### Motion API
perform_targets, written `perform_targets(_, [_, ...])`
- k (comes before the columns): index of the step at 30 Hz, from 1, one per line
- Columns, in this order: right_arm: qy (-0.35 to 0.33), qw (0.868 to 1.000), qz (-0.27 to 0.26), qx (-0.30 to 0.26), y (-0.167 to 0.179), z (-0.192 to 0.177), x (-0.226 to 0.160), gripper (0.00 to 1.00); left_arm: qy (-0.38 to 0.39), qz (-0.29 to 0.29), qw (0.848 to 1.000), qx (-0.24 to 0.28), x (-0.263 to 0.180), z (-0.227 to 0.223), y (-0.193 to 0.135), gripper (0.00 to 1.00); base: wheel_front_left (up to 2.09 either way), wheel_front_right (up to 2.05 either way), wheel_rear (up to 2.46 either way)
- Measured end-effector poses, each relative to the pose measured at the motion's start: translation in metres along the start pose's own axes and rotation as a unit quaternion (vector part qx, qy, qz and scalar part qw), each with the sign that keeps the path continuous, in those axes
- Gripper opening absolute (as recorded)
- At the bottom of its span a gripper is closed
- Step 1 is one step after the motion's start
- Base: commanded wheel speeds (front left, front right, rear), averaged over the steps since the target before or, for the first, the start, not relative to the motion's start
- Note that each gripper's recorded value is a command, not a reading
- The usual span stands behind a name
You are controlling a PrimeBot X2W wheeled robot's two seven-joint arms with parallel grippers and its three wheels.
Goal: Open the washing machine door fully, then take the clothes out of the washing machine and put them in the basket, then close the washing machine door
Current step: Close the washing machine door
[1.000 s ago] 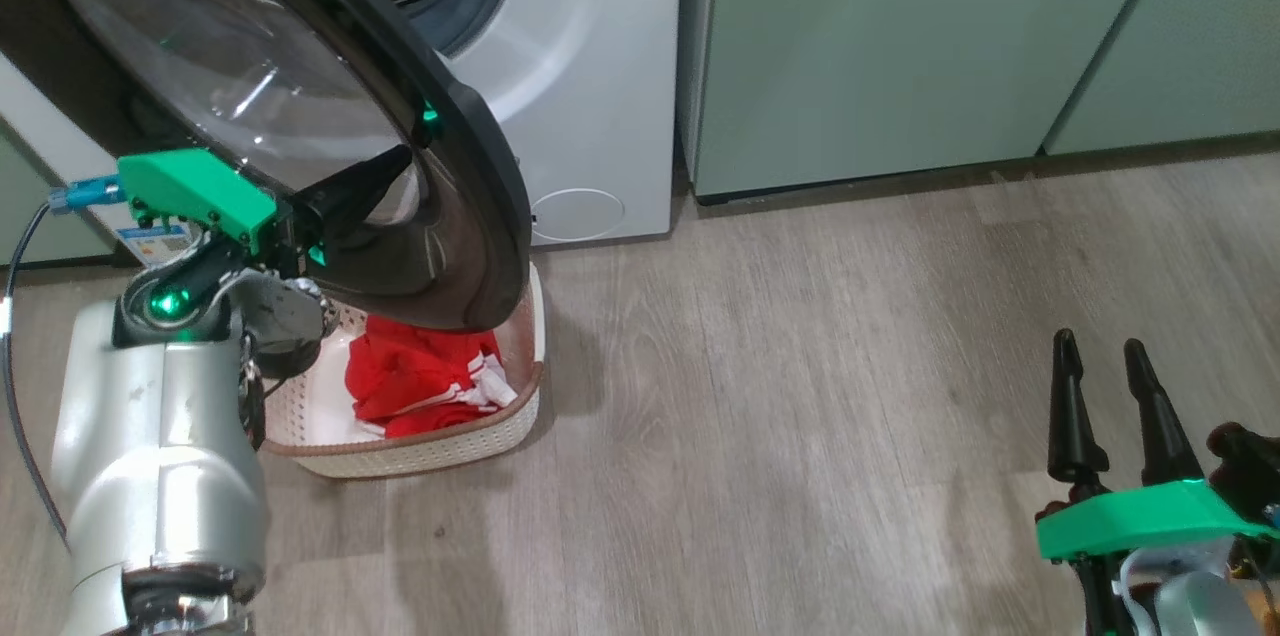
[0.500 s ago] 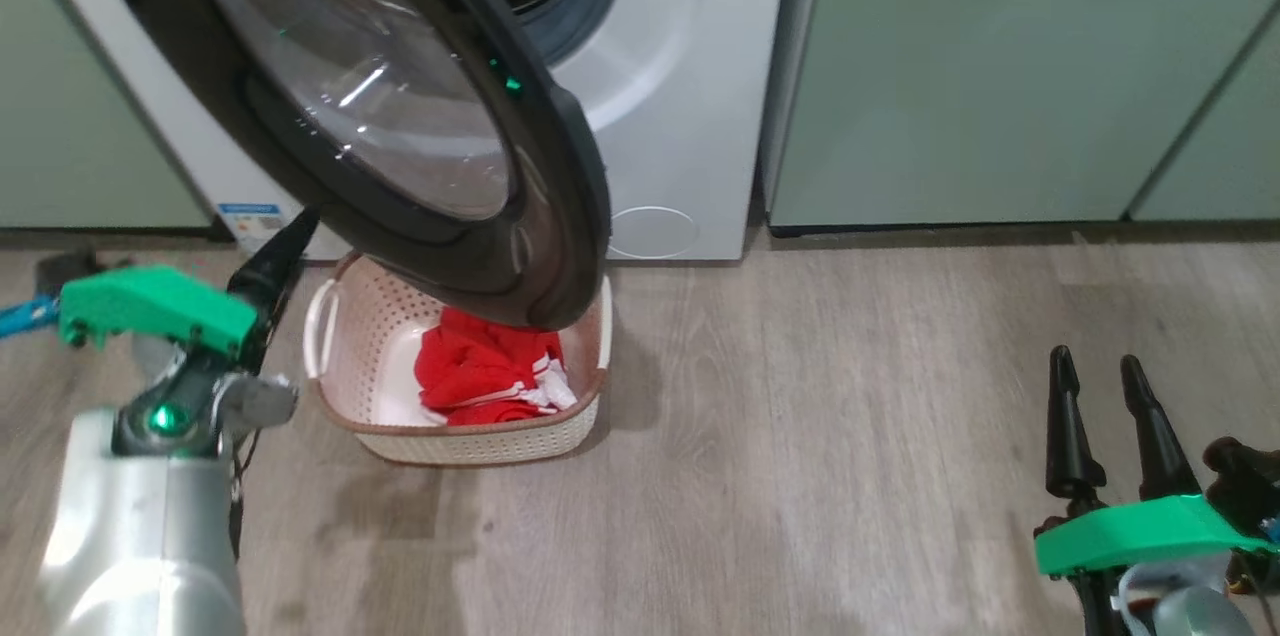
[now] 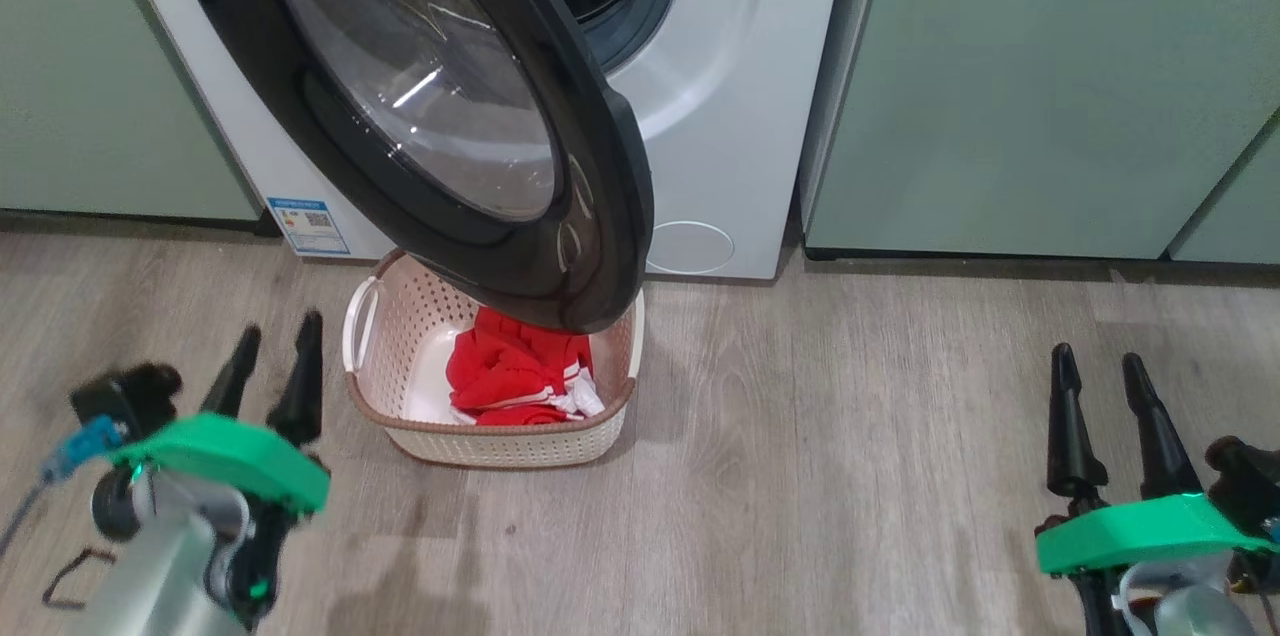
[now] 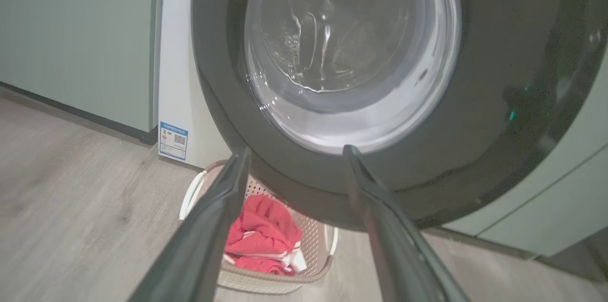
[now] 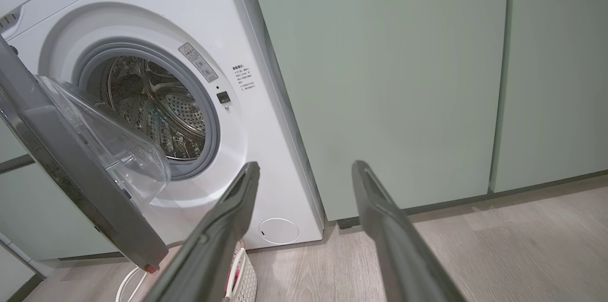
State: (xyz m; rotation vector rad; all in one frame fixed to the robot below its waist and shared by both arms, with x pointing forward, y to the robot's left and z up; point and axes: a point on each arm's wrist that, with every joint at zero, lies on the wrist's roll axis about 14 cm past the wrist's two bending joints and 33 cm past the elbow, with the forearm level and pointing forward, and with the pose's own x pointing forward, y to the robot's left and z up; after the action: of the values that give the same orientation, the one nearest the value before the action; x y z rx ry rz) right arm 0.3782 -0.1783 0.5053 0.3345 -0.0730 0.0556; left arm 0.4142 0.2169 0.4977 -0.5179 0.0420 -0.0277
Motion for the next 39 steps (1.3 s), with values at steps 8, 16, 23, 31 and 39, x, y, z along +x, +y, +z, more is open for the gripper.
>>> perform_targets(8, [-0.004,1.000,0.002,0.005,0.004,0.002,-0.003,1.00,-0.006,-0.033,0.983,0.183,-0.008,0.003,-0.003,1.00,0.00,0.00,0.00])
perform_targets(16, [-0.004,1.000,-0.003,0.007,0.002,0.001,-0.005,1.00,-0.019,0.010,0.985,0.170,-0.026,-0.008,0.007,1.00,0.00,0.00,0.00])
perform_targets(23, [-0.003,1.000,-0.005,0.008,0.000,0.000,-0.005,1.00,-0.033,0.026,0.986,0.164,-0.026,-0.003,0.010,1.00,0.00,0.00,0.00])
perform_targets(31, [-0.001,1.000,-0.006,0.009,0.001,-0.002,-0.005,1.00,-0.035,0.032,0.985,0.169,-0.026,-0.001,0.013,1.00,0.00,0.00,0.00])
perform_targets(39, [-0.006,1.000,-0.001,0.009,0.004,0.002,-0.002,0.50,-0.033,0.034,0.984,0.172,-0.028,-0.002,0.015,1.00,0.00,0.00,0.00])
